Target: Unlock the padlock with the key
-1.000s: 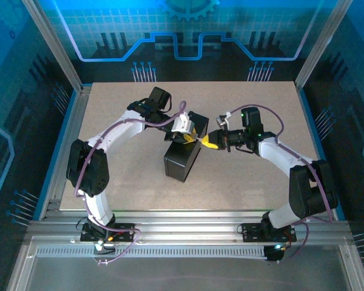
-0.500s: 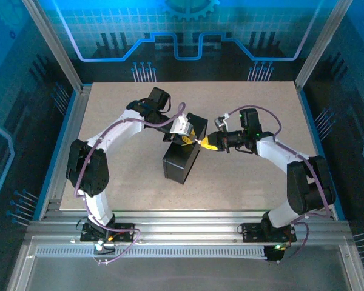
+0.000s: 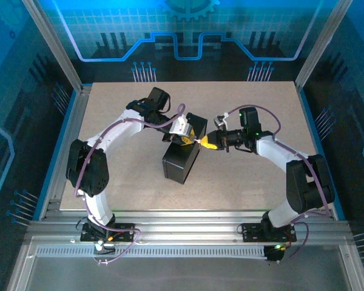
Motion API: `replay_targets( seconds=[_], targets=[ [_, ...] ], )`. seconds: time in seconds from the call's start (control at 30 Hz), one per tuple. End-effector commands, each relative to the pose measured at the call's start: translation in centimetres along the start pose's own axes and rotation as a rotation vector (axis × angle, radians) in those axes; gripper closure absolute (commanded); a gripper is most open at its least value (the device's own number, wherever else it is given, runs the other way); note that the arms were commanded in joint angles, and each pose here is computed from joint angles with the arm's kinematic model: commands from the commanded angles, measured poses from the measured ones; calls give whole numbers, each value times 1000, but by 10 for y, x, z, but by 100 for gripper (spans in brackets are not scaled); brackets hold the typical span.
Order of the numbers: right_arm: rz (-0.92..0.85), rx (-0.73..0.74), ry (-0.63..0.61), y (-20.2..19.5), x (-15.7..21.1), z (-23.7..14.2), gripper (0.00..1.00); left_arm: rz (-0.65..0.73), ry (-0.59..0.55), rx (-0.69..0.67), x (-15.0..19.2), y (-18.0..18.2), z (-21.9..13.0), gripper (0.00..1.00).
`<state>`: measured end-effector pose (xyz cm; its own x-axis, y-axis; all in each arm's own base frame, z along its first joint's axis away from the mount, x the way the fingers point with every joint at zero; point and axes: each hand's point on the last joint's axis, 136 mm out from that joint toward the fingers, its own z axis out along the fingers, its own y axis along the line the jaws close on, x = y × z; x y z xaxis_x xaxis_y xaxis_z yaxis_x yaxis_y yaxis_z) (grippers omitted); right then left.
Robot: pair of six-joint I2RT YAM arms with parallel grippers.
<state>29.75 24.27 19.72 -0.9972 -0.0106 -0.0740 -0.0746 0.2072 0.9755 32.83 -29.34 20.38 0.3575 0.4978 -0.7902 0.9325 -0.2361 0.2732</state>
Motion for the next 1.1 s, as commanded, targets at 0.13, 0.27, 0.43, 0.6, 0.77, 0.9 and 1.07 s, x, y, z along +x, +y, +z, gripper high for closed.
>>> replay_targets(
  seconds=[0.13,0.27,0.43,0.6,0.77,0.9,1.07],
  targets=[
    [-61,-25,26,18,3,13,100,59,-74,-24,-24,9,-7,92],
    [-53,-26,25,15,1,14,100,58,-91,-21,-27,8,-8,92],
    [-57,-29,23,20,-1,17,100,58,-96,-14,-29,7,-5,93],
    [-57,-25,22,21,-4,20,100,54,-128,-4,-36,6,-5,93],
    [-54,-22,15,21,-8,25,100,68,-133,21,-42,-1,0,93],
    [-49,-19,13,21,-11,29,100,64,-145,24,-44,-1,1,93],
    [-42,-5,10,18,-11,27,100,44,-144,24,-42,-1,0,94]
  ],
)
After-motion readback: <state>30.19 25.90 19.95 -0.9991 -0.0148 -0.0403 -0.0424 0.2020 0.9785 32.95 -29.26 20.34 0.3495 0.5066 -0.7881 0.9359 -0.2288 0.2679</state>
